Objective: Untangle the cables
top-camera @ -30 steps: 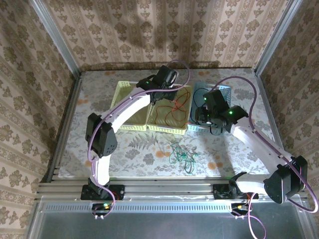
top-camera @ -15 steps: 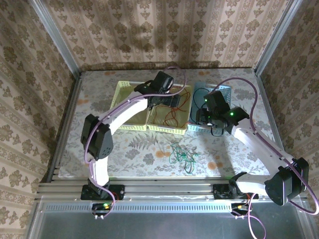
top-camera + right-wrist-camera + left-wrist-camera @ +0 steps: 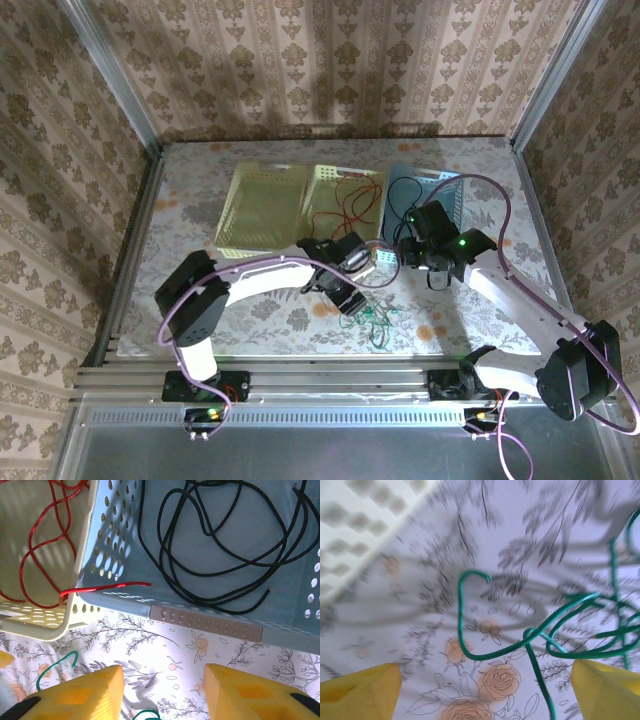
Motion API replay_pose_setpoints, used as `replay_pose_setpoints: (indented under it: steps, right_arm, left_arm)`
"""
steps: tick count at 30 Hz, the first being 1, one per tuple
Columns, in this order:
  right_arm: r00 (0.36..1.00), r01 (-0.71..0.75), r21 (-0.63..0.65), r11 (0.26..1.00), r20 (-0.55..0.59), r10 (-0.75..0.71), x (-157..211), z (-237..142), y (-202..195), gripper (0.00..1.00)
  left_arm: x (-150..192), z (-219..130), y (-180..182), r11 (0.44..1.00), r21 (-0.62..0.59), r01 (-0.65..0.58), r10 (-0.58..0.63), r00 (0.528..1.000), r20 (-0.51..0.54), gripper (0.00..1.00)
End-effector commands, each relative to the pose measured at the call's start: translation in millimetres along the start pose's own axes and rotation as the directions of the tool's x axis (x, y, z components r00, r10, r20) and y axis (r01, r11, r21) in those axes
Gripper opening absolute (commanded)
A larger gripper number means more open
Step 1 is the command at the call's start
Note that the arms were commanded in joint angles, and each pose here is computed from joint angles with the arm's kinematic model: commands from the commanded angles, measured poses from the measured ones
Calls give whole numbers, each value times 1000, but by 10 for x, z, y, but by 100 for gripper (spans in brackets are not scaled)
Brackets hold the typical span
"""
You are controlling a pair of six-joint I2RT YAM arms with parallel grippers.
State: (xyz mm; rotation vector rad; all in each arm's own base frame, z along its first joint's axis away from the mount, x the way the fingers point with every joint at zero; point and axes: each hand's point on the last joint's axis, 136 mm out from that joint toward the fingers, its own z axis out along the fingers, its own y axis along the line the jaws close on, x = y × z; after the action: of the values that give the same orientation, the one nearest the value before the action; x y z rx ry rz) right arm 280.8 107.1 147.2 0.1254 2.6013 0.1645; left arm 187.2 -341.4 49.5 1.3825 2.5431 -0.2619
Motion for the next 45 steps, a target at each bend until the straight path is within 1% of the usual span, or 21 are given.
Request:
replay_pose_setpoints:
  steps: [1, 2, 4, 6, 8, 9, 10, 12, 14, 16, 18, 20, 25, 30, 33, 37, 39, 40, 42, 43, 45]
  right_arm:
    - [1000, 2, 33, 999, 21, -3, -2, -51, -82, 47]
    - [1000, 0, 28, 1000, 22, -1, -4, -54, -75, 47]
    - [1000, 0, 6, 1000, 17, 0, 14, -49, -40, 47]
    - [1000, 15, -37, 999, 7, -14, 53, -41, 30, 47]
    - [999, 48, -119, 992, -14, -50, 147, -35, 167, 47]
    - [997, 69, -180, 981, -34, -76, 230, -33, 271, 47]
    - [992, 90, -251, 964, -64, -109, 342, -33, 400, 48]
    - [976, 122, -364, 924, -124, -178, 591, -27, 614, 48]
    - [953, 152, -445, 882, -171, -251, 840, 5, 795, 49]
    - [929, 169, -484, 859, -211, -302, 1047, 89, 912, 49]
    - [916, 190, -513, 837, -213, -339, 1112, 182, 1015, 49]
    - [907, 215, -495, 842, -219, -360, 1124, 285, 1008, 49]
    - [908, 256, -497, 829, -172, -383, 1046, 482, 1094, 49]
    - [905, 243, -465, 851, -206, -371, 1064, 767, 1099, 48]
    - [907, 219, -451, 866, -233, -351, 1118, 923, 1094, 47]
    - [912, 188, -457, 869, -248, -327, 1162, 1013, 1117, 38]
    - [914, 187, -460, 868, -243, -326, 1149, 1002, 1122, 35]
    - [916, 187, -461, 867, -236, -323, 1140, 989, 1117, 31]
    - [925, 179, -443, 879, -229, -304, 1113, 983, 1061, 21]
    - [930, 173, -418, 892, -230, -288, 1095, 983, 1001, 15]
    - [939, 164, -344, 924, -232, -253, 1059, 972, 828, 9]
  left_arm:
    - [35, 45, -22, 1000, 0, 25, -25, 1000, -10, 83]
    - [19, 44, -13, 1000, -4, 26, -26, 1000, -1, 77]
    - [11, 57, -21, 1000, 3, 23, -23, 1000, -8, 63]
    - [9, 71, -29, 1000, 13, 22, -22, 1000, -14, 45]
    - [0, 76, -35, 999, 24, 21, -20, 1000, -10, 29]
    - [-2, 77, -34, 999, 30, 24, -24, 1000, -6, 19]
    - [-10, 72, -30, 999, 36, 26, -26, 1000, 2, 13]
    - [-15, 57, -16, 998, 42, 36, -37, 999, 12, 6]
    - [-42, 22, -27, 998, 52, 40, -41, 999, 32, 3]
    - [-86, -28, -56, 997, 70, 39, -44, 997, 68, 1]
    - [-127, -89, -77, 996, 82, 34, -42, 994, 102, 0]
    - [-146, -145, -92, 996, 90, 29, -40, 991, 124, 0]
    - [-168, -284, -94, 995, 95, 15, -31, 985, 169, 0]
    - [-197, -456, -117, 993, 118, 4, -33, 970, 241, 0]
    - [-235, -588, -84, 993, 121, 13, -49, 953, 299, 0]
    - [-242, -718, -2, 992, 120, 44, -84, 931, 355, 0]
    - [-218, -736, 52, 991, 114, 63, -101, 927, 362, 0]
    - [-197, -733, 86, 991, 108, 75, -109, 927, 359, 0]
    - [-167, -738, 139, 992, 88, 92, -117, 927, 356, 0]
    - [-153, -746, 191, 992, 65, 108, -124, 927, 353, 0]
    - [-141, -793, 294, 990, 15, 142, -138, 922, 361, 0]
